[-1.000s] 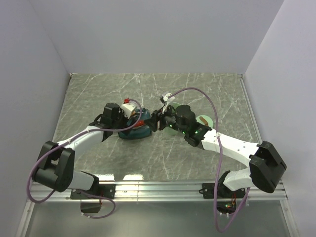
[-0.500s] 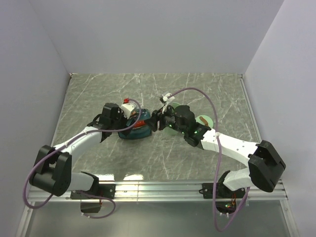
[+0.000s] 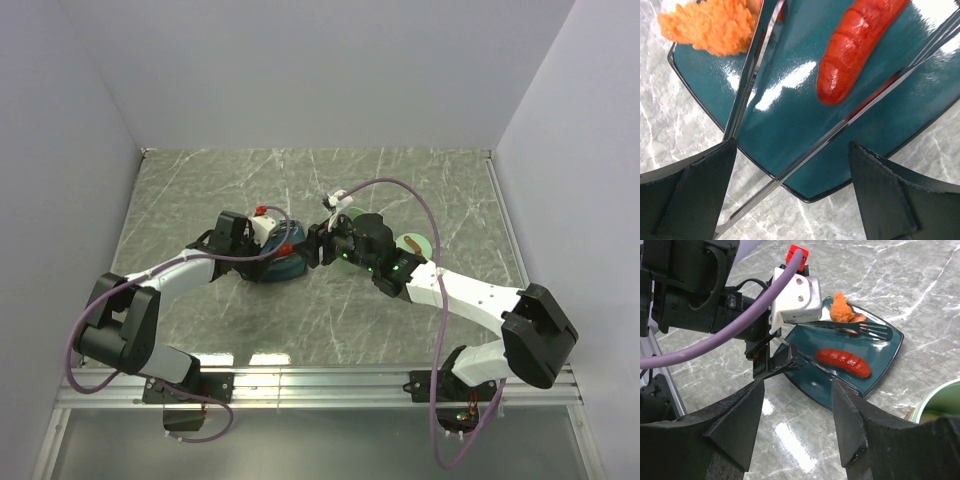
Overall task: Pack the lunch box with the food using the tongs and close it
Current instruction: Grab the clamp with the left arm, then put down the clamp
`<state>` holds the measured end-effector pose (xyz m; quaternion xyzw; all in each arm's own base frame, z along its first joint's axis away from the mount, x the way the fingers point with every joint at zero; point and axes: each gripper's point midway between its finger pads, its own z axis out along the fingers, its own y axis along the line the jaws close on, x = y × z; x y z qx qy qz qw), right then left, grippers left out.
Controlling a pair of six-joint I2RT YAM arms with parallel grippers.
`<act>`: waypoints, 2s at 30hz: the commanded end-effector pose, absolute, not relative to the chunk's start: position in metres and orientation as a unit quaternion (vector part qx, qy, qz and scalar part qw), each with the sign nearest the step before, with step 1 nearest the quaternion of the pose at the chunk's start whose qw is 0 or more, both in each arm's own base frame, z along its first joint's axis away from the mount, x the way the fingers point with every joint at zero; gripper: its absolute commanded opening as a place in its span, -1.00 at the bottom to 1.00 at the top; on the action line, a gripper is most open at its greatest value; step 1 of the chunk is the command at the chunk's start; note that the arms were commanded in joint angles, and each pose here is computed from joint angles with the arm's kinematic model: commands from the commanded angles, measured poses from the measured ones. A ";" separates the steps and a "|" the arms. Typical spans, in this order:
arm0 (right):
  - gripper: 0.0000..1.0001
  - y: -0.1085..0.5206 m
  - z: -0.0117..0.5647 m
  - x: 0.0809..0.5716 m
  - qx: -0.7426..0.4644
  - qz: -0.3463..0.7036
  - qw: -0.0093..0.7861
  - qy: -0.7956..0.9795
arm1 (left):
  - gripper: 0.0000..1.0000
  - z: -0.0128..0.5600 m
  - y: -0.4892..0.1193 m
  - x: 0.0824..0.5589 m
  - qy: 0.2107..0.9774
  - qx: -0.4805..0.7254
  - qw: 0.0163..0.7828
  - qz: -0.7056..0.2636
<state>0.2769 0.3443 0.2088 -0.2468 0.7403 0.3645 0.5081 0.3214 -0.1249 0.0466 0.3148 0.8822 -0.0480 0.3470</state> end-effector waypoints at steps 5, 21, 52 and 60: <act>0.27 0.347 0.215 0.282 -0.246 0.364 0.518 0.734 | 0.99 0.068 -0.127 0.340 0.872 0.306 0.379 -0.042; 0.27 0.348 0.213 0.282 -0.246 0.361 0.517 0.736 | 0.30 0.057 -0.126 0.340 0.891 0.291 0.347 -0.041; 0.27 0.352 0.200 0.288 -0.249 0.351 0.507 0.747 | -0.99 0.141 -0.142 0.340 0.850 0.238 0.463 -0.080; 0.27 0.354 0.197 0.289 -0.250 0.351 0.505 0.748 | -0.99 0.167 -0.093 0.363 0.842 0.130 0.524 -0.002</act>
